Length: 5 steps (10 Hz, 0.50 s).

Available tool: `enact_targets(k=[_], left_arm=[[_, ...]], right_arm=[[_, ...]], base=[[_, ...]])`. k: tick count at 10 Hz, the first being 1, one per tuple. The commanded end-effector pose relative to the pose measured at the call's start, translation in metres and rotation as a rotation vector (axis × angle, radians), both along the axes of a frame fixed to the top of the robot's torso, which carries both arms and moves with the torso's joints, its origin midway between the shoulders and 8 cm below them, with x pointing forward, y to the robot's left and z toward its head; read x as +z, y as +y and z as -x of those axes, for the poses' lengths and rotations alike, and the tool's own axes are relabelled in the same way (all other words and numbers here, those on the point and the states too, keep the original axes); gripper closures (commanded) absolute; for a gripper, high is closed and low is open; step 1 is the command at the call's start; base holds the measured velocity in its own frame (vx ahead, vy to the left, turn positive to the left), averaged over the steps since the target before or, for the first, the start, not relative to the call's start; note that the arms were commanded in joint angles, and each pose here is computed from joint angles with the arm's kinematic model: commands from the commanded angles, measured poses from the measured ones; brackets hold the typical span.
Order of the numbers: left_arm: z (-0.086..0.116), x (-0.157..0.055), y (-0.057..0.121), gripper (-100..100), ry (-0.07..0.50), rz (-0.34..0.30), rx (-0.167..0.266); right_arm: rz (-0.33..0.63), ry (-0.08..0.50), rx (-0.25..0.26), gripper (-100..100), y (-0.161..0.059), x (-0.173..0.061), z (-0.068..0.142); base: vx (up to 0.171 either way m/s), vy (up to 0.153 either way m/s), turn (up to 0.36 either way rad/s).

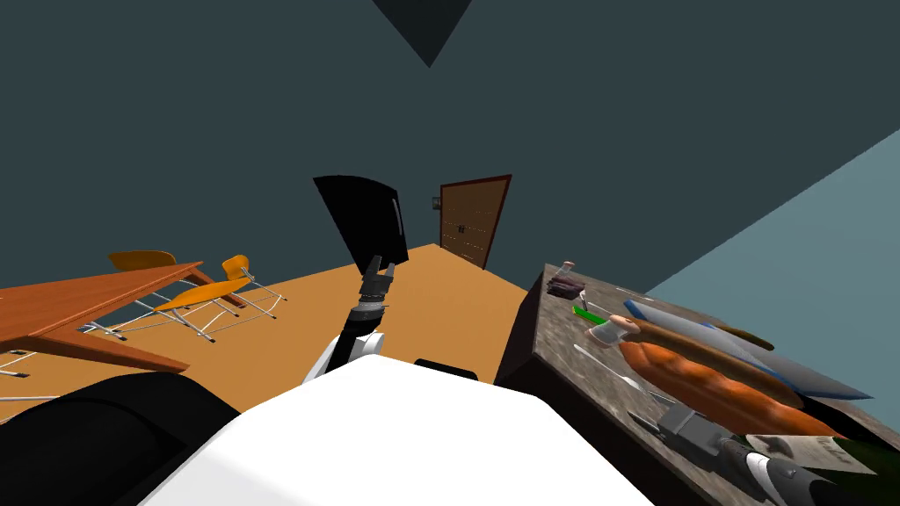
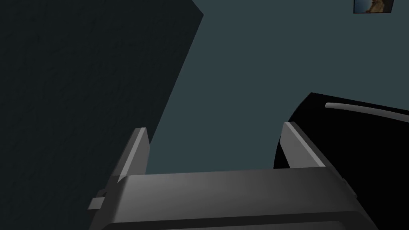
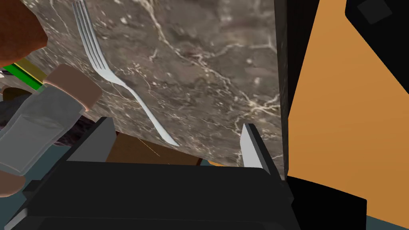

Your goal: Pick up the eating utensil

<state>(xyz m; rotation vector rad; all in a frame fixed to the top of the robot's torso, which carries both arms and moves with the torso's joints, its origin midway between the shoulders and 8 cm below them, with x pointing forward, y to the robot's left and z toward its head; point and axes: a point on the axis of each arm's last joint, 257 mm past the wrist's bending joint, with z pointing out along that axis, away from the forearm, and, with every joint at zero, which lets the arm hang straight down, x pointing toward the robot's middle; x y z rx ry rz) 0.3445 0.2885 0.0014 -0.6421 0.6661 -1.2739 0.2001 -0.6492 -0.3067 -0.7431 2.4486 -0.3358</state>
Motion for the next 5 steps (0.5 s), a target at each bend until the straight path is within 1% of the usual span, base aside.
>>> enact_targets(k=[1, 4, 5], left_arm=[[0.0, 0.0, 0.0, 0, 0.0, 0.0, 0.0], [0.0, 0.0, 0.0, 0, 0.0, 0.0, 0.0], [0.0, 0.0, 0.0, 0, 0.0, 0.0, 0.0]], right_arm=[[0.044, 0.067, 0.037, -100, -0.013, -0.002, 0.018], [0.097, 0.171, 0.083, -100, -0.032, -0.005, 0.049], [0.115, 0.223, 0.1, -100, -0.04, -0.007, 0.066]], base=[[0.136, -0.008, 0.174], [0.123, 0.006, 0.178], [0.134, -0.004, 0.2]])
